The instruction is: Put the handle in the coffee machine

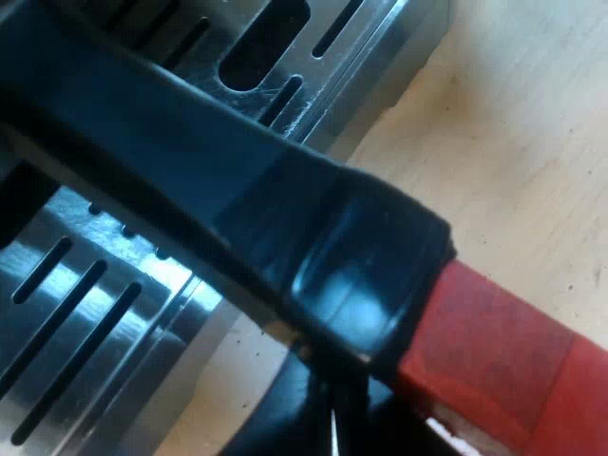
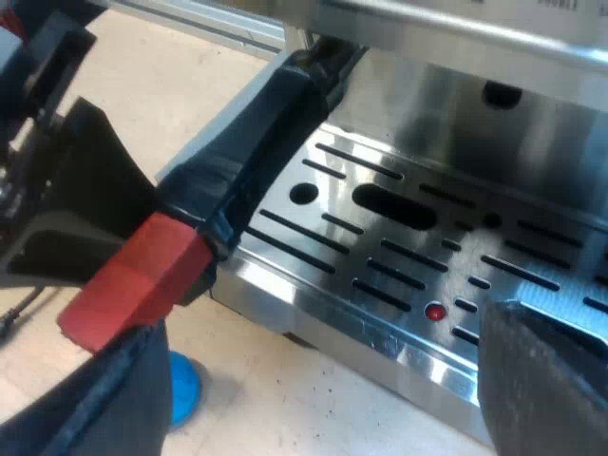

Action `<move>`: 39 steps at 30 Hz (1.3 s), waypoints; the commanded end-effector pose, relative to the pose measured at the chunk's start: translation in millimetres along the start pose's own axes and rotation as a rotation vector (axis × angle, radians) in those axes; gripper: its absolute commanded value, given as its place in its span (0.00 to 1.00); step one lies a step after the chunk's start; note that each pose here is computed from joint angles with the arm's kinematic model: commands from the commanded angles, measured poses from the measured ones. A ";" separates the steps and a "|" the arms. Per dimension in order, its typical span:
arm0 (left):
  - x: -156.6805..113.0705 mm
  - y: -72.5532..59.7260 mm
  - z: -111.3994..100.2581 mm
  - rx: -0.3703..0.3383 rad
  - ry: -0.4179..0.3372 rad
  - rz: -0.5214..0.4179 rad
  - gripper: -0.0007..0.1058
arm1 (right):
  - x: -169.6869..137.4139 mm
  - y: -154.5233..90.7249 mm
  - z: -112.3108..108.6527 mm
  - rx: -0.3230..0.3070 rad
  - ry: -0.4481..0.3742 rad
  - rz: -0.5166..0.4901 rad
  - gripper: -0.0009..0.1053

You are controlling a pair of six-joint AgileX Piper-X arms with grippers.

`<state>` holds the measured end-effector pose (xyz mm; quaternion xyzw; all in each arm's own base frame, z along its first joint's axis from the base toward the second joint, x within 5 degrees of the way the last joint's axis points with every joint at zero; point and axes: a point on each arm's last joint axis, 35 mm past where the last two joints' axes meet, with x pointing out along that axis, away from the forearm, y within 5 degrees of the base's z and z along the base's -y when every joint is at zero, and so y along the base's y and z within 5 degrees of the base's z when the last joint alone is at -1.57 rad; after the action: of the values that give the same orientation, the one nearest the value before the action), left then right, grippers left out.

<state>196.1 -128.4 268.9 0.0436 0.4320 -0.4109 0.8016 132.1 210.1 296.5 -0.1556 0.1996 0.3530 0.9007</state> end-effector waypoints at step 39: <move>-242.2 -64.1 7.2 0.075 -0.737 0.338 0.63 | -49.6 -100.8 63.1 0.113 0.071 -0.198 0.65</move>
<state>88.0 -23.8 465.9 0.0044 0.0884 -0.2834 0.9549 187.1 139.8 383.4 -0.1358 0.2398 0.2458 0.9293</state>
